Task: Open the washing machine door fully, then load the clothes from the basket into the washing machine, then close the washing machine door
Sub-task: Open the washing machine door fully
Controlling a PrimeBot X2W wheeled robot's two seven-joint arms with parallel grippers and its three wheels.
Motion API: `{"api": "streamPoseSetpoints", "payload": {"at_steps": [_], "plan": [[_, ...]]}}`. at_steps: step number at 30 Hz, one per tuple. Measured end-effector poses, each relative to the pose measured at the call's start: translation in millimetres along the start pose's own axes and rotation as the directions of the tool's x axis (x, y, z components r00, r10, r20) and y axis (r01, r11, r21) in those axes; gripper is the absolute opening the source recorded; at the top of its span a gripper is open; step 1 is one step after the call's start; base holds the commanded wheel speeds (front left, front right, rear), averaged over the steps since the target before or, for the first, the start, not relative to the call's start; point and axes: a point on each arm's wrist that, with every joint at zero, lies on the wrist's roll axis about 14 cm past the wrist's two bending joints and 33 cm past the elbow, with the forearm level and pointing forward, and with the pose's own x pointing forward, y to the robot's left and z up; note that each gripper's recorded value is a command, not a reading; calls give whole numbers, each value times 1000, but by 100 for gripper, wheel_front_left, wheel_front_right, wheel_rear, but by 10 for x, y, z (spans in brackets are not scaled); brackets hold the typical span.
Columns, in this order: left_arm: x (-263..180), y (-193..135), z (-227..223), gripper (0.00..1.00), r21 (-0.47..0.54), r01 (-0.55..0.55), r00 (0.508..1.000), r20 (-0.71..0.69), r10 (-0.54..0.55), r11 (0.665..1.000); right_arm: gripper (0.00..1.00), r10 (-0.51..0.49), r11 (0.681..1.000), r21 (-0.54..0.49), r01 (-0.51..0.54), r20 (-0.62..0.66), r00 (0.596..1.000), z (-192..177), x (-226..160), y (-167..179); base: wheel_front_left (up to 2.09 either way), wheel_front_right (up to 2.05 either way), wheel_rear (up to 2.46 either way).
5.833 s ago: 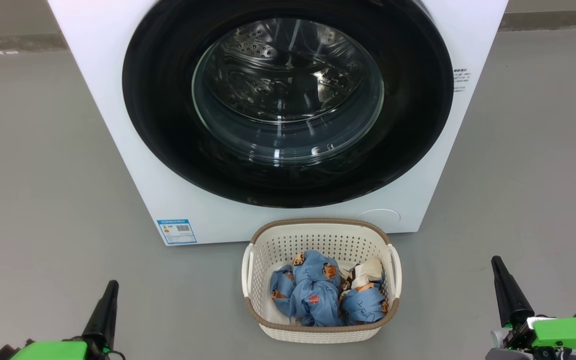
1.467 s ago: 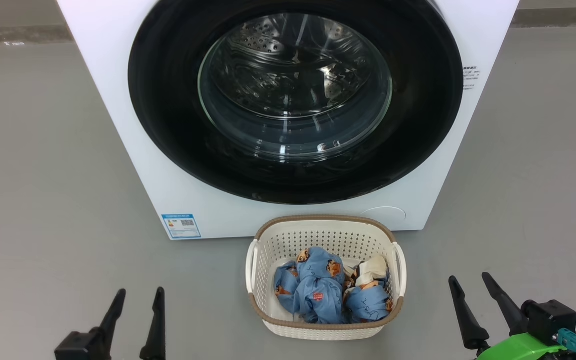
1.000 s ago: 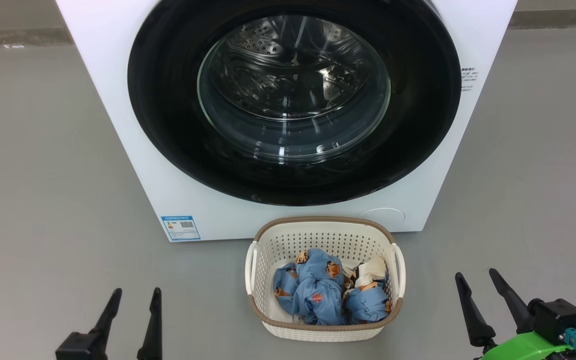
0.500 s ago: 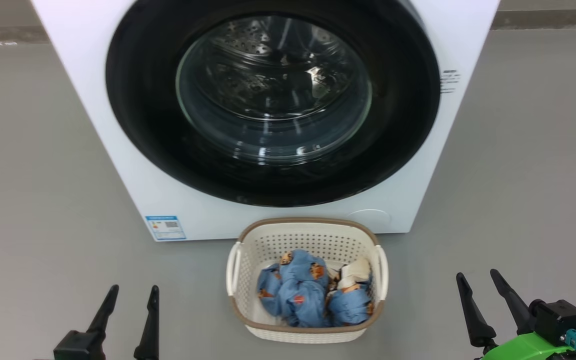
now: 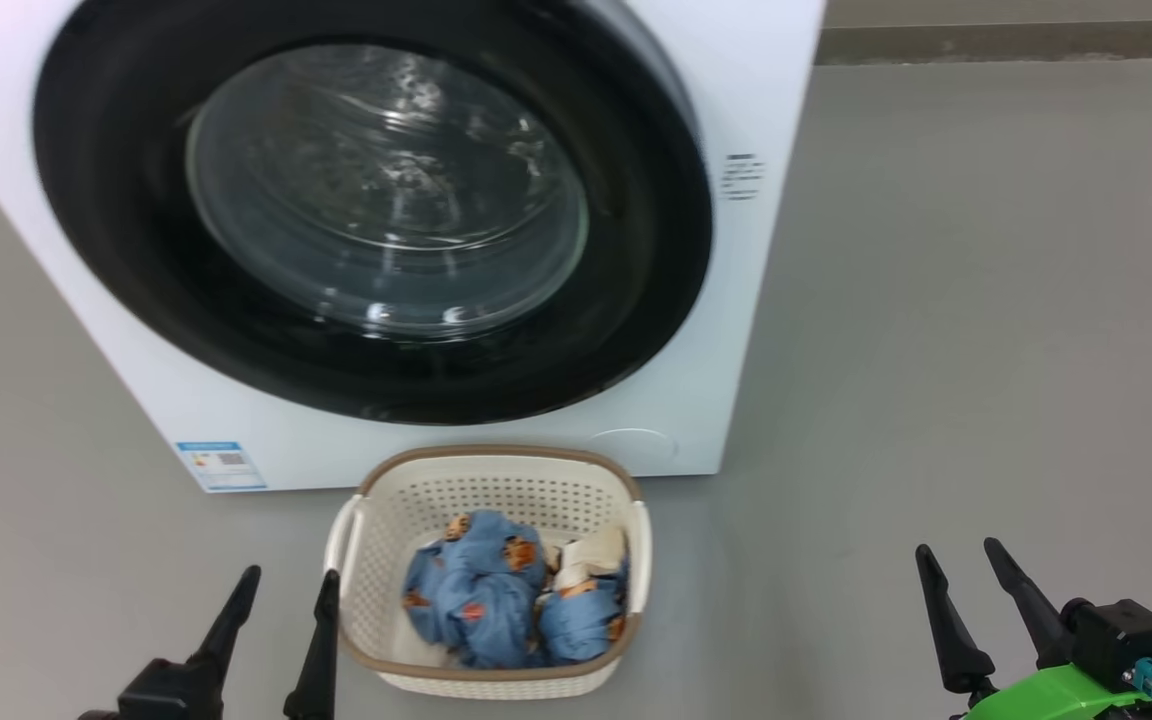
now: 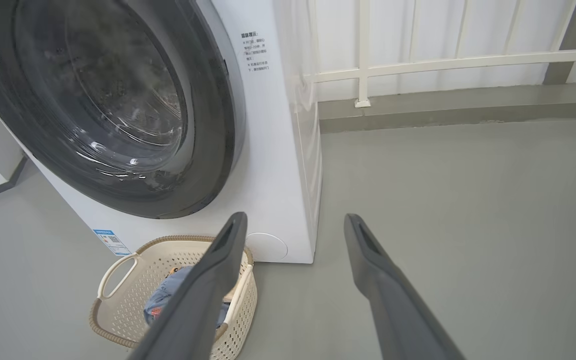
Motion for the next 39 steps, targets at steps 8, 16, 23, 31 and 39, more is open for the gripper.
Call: {"api": "streamPoseSetpoints", "payload": {"at_steps": [8, 16, 23, 31, 39], "plan": [[21, -27, 72, 100, -52, 0, 1000, 28, 1, 999, 100, -5, 1000, -1, 5, 1, 1000, 3, -4, -17, 75, 75, -151], [18, -33, 67, 100, -60, 1, 1000, 27, 0, 998, 100, -9, 1000, 2, 9, 3, 1000, 9, 0, -26, 15, 15, -30], [16, -53, 40, 100, -70, 5, 1000, 19, -4, 998, 0, -15, 997, 72, 13, 24, 1000, 43, 46, 39, 0, 0, 0], [29, -77, -28, 100, -84, 8, 1000, -1, -8, 996, 0, -31, 939, 341, -33, 180, 983, 526, 421, 184, 0, 0, 0], [103, -99, -48, 100, -110, 12, 1000, -3, -12, 994, 0, 3, 836, 517, -183, 330, 944, 1135, 950, 397, 0, 0, 0]]}}
